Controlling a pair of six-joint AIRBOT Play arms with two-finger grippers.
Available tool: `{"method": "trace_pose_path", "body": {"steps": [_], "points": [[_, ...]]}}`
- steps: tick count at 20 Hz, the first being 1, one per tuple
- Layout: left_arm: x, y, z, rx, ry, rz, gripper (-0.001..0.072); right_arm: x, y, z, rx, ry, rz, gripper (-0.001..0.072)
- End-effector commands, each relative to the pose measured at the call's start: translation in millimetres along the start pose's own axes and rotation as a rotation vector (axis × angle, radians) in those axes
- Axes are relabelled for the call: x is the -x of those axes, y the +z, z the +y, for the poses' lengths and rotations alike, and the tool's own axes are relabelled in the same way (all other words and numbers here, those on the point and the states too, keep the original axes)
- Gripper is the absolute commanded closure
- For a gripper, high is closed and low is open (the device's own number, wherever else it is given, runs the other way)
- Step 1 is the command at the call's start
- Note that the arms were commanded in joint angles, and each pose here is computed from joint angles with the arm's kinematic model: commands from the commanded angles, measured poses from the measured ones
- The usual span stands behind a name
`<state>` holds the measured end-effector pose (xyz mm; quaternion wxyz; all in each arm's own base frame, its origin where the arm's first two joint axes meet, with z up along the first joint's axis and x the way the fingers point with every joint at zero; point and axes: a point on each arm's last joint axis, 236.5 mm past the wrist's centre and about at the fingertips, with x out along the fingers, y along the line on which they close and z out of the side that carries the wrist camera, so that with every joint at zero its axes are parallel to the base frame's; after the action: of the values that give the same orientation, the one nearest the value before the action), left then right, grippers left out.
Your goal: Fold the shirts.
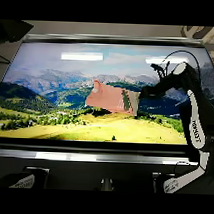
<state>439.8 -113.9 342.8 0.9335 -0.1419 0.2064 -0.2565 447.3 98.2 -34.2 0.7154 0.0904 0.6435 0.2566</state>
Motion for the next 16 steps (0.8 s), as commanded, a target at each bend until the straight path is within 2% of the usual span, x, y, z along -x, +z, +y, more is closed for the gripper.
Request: {"method": "trace_pose_path", "body": {"steps": [1, 4, 6, 7, 8, 9, 10, 13, 16], "points": [[0.6, -0.7, 0.7, -0.004, 0.004, 0.003, 0.0679, -35.7, -6.1, 1.1, -0.133, 0.091, -0.044, 0.0098], [0.6, -0.9, 0.6, -0.003, 0.003, 0.004, 0.068, -65.4, -2.6, 22.5, -0.152, 0.203, -0.046, 0.0075], [0.6, -0.7, 0.7, -0.003, 0.004, 0.003, 0.0679, -74.7, -2.8, 27.8, -0.157, 0.222, -0.037, 0.0081], [0.6, -0.6, 0.7, -0.003, 0.004, 0.003, 0.0679, -76.1, -2.6, 26.7, -0.16, 0.22, -0.037, 0.0126], [0.6, -0.6, 0.7, -0.003, 0.004, 0.003, 0.0679, -75.9, 1.7, 25.3, -0.164, 0.216, -0.055, 0.0297], [0.4, -0.6, 0.9, -0.004, 0.004, 0.003, 0.0679, -71.0, 5.9, 24.5, -0.165, 0.221, -0.073, 0.0602], [0.1, -0.8, 1.2, -0.004, 0.004, 0.003, 0.0679, -58.3, 15.7, 27.5, -0.139, 0.248, -0.112, 0.0693], [-1.7, -1.8, 2.6, -0.001, 0.005, 0.007, 0.0679, 19.0, 50.3, 24.6, -0.033, 0.276, -0.274, 0.0694], [-4.4, -3.4, 4.8, 0.001, 0.006, 0.013, 0.0679, 117.2, 53.9, -16.1, -0.067, 0.187, -0.399, 0.0694]]}}
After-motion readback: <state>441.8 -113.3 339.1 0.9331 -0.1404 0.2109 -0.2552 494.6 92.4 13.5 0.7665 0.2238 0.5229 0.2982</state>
